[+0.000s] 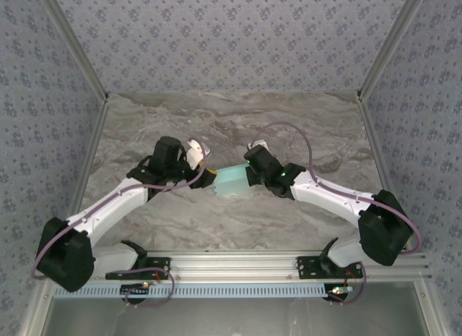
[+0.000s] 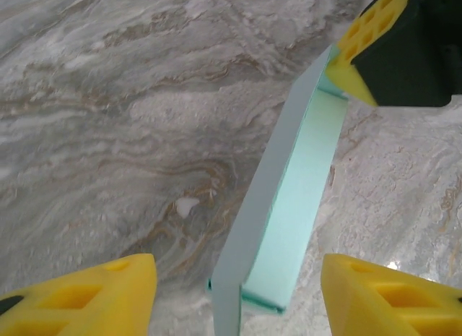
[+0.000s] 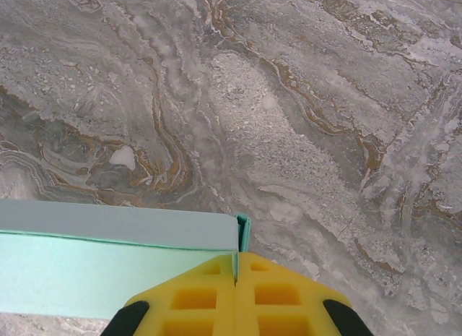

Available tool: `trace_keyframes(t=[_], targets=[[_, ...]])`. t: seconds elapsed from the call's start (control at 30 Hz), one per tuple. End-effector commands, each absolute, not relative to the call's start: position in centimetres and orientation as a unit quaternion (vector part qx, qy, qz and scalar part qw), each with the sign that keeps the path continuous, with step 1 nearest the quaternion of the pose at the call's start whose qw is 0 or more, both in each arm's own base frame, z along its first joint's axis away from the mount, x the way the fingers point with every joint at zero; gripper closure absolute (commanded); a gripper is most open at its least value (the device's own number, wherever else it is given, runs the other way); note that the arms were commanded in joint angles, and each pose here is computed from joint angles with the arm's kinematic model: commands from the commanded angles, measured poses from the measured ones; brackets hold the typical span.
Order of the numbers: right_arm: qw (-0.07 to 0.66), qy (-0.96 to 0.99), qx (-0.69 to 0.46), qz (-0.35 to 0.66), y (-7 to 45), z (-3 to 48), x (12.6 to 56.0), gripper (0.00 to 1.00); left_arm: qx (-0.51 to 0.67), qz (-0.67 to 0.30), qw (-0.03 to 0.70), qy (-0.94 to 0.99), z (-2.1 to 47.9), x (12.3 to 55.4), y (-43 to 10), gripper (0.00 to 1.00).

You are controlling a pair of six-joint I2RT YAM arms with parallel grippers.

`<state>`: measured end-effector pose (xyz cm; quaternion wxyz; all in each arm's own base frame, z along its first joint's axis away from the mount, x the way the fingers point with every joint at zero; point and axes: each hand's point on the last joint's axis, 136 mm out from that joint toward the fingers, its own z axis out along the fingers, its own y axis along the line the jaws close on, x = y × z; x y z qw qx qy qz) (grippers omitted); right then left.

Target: Fold the paper box

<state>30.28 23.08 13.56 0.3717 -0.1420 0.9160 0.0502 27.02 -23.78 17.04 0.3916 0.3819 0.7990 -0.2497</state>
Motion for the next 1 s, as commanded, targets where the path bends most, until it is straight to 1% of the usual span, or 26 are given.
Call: trace_keyframes(t=[0.0,0.07,0.2,0.47,0.57,0.8,0.97], targets=[[0.360,0.921,-0.144,0.037,22.9,13.5,29.9,0.95,0.339,-0.237,0.384,0.825,16.4,26.2,-23.1,0.43],[0.361,0.921,-0.145,0.038,23.0,13.5,29.9,0.95,0.341,-0.223,0.377,0.832,15.9,26.0,-23.1,0.47],[0.359,0.921,-0.148,0.037,23.0,13.5,29.9,0.95,0.337,-0.194,0.365,0.846,15.2,26.5,-22.8,0.62],[0.359,0.921,-0.149,0.035,23.0,13.6,29.8,0.95,0.346,-0.193,0.351,0.849,14.4,26.5,-23.3,0.80],[0.359,0.921,-0.149,0.035,23.0,13.6,29.8,0.95,0.345,-0.194,0.352,0.848,14.5,26.6,-23.4,0.86],[0.358,0.921,-0.148,0.036,23.0,13.4,29.7,0.95,0.333,-0.200,0.346,0.854,14.3,26.6,-23.5,0.94],[0.358,0.922,-0.146,0.037,23.1,13.2,29.5,0.95,0.278,-0.225,0.338,0.871,14.8,27.0,-23.9,1.00]])
